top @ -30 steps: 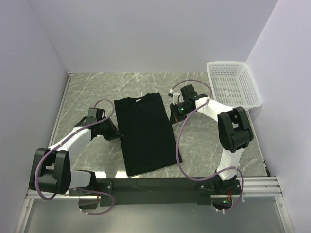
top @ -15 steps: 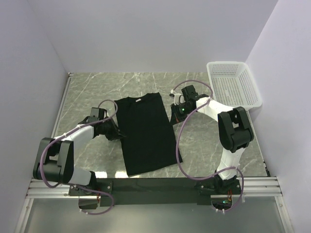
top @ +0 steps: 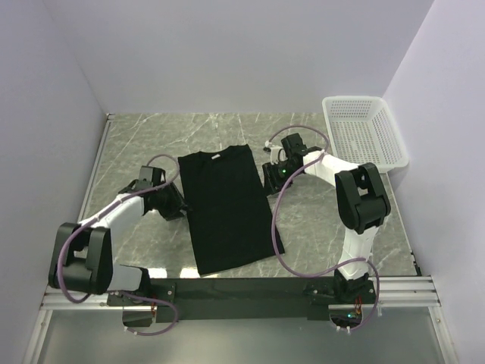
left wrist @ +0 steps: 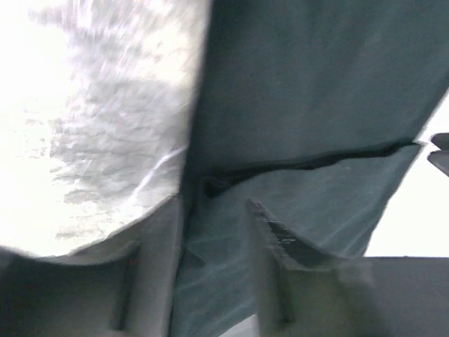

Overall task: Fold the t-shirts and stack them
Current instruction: Fold the tshirt

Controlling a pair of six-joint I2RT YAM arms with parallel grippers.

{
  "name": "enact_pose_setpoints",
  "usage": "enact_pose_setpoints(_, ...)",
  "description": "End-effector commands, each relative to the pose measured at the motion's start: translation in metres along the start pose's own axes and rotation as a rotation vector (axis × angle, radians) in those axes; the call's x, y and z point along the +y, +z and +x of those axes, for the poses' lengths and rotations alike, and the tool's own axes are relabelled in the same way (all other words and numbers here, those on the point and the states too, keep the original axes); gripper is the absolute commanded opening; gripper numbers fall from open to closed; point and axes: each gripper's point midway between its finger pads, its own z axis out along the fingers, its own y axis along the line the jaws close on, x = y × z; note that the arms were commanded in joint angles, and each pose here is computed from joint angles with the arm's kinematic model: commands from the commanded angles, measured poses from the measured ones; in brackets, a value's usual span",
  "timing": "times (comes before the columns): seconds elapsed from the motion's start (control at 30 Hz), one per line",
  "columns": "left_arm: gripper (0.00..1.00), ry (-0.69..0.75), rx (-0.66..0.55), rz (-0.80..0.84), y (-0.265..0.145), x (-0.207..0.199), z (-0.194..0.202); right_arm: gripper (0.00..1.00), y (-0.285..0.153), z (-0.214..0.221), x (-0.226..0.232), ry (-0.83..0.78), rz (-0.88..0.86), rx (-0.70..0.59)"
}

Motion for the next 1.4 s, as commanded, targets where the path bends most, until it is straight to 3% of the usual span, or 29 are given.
enact_pose_setpoints(0.0,0.51,0.060,-0.148,0.053,-0.031,-0.031,-0.035,0.49,-0.020,-0.039,0.000,-0.091,0.042,-0.114)
enact_pose_setpoints(0.13,0.59,0.108,-0.236,0.056,-0.061,-0.042,-0.049,0.52,-0.041,-0.049,0.006,-0.187,0.063,-0.147)
enact_pose_setpoints(0.23,0.59,0.134,-0.217,0.059,-0.076,-0.039,-0.036,0.53,-0.058,-0.044,0.026,-0.368,-0.016,-0.159)
enact_pose_setpoints(0.33,0.59,0.108,-0.136,0.111,-0.080,-0.033,-0.003,0.54,-0.079,-0.011,0.050,-0.737,-0.155,-0.137)
enact_pose_setpoints(0.37,0.59,0.095,-0.068,0.142,-0.081,-0.032,0.016,0.54,-0.094,0.012,0.065,-0.972,-0.243,-0.122)
enact_pose_setpoints(0.47,0.59,0.016,0.059,0.154,-0.082,-0.012,0.066,0.57,-0.108,0.080,0.072,-1.353,-0.386,-0.033)
enact_pose_setpoints(0.57,0.59,-0.068,0.128,0.182,-0.088,0.000,0.101,0.59,-0.112,0.117,0.076,-1.488,-0.447,0.025)
enact_pose_setpoints(0.8,0.58,-0.272,0.218,0.197,-0.089,0.019,0.142,0.59,-0.078,0.156,0.090,-1.577,-0.360,0.048)
enact_pose_setpoints(1.03,0.54,-0.331,0.202,0.087,-0.085,0.031,0.141,0.60,-0.059,0.149,0.104,-1.532,-0.241,-0.018)
enact_pose_setpoints(1.37,0.54,-0.419,0.300,0.008,-0.073,0.030,0.164,0.60,-0.052,0.137,0.103,-1.495,-0.189,-0.038)
